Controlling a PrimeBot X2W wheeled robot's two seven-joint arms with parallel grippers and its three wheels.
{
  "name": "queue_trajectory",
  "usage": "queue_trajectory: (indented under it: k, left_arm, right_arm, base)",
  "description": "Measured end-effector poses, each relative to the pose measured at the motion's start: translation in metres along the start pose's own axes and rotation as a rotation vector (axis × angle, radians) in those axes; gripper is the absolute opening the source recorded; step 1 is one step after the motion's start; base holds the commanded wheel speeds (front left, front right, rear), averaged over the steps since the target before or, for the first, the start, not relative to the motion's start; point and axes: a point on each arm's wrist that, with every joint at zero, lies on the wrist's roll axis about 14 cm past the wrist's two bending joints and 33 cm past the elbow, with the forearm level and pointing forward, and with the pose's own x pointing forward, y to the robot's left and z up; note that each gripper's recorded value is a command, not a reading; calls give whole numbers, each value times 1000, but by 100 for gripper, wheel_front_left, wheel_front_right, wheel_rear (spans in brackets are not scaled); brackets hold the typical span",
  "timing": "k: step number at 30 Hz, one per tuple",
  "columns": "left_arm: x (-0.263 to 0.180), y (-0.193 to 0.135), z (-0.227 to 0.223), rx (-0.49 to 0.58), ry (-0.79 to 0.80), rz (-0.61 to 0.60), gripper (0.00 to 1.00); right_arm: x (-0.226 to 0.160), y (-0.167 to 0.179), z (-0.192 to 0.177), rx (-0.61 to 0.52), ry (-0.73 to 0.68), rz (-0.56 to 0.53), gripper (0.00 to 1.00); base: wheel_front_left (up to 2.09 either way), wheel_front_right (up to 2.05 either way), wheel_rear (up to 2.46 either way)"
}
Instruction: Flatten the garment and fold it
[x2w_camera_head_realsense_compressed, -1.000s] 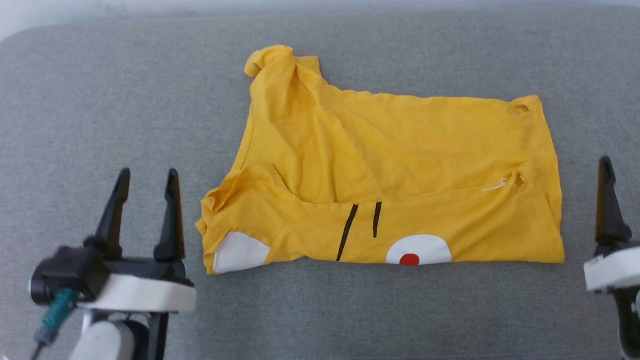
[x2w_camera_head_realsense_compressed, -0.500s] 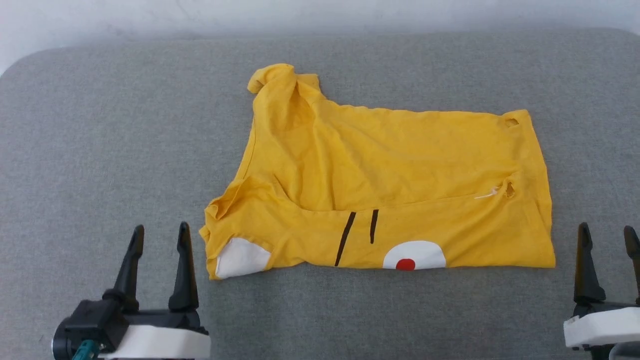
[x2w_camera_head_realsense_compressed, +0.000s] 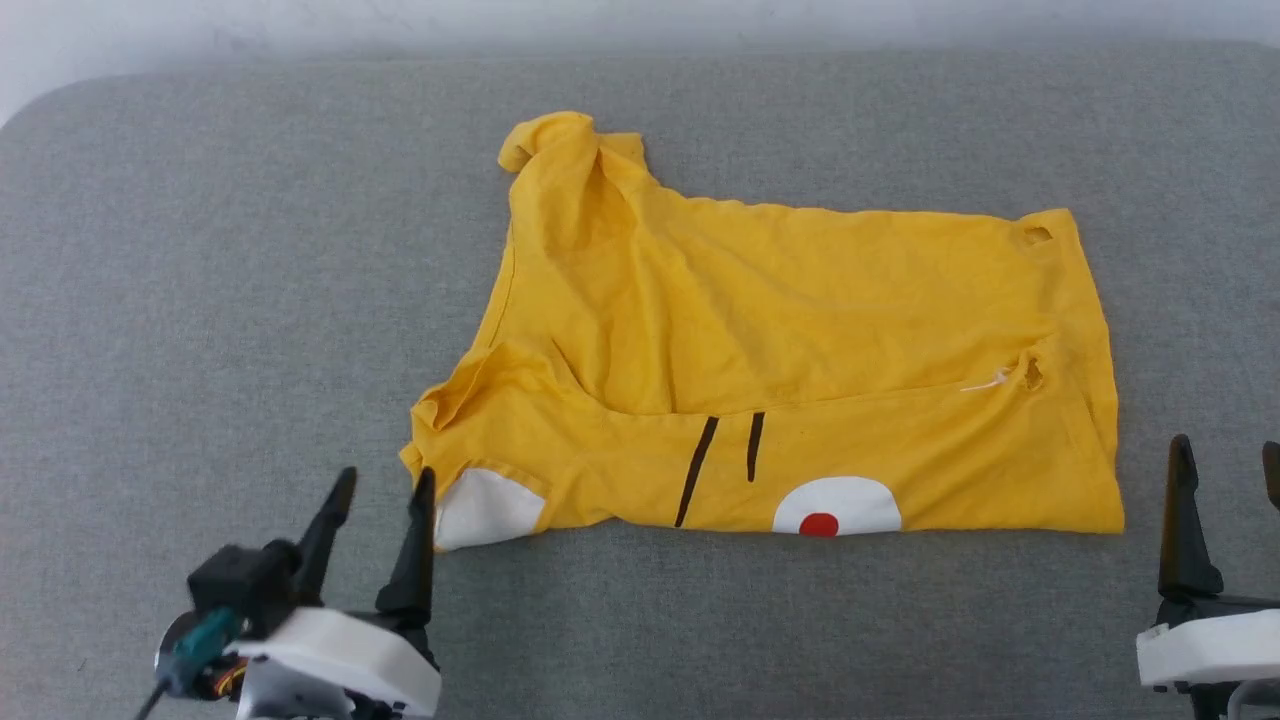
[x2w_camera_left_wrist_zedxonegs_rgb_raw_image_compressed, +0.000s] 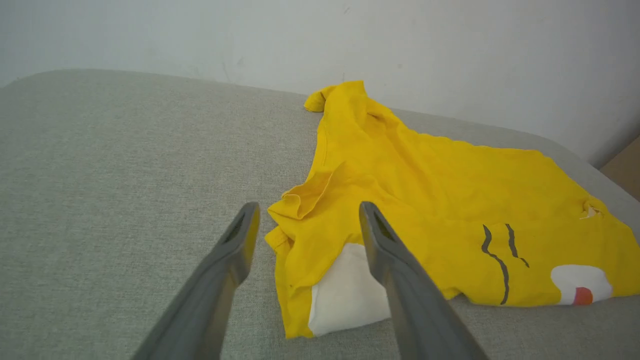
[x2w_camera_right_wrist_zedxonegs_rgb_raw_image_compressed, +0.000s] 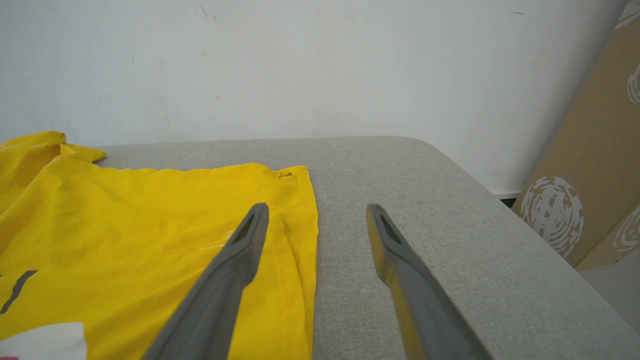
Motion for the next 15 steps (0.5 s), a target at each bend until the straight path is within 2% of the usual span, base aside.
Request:
queue_trajectory:
  k: [8, 15]
  left_arm:
    - [6, 3, -44, -83, 328, -30, 100]
    - [12, 0, -59, -120, 441, -49, 100]
  right_arm:
    - [4, 3, -8, 2, 22, 6, 100]
    - [3, -3, -16, 1, 47, -14, 100]
  base:
    - [0, 0, 0]
    - [0, 0, 0]
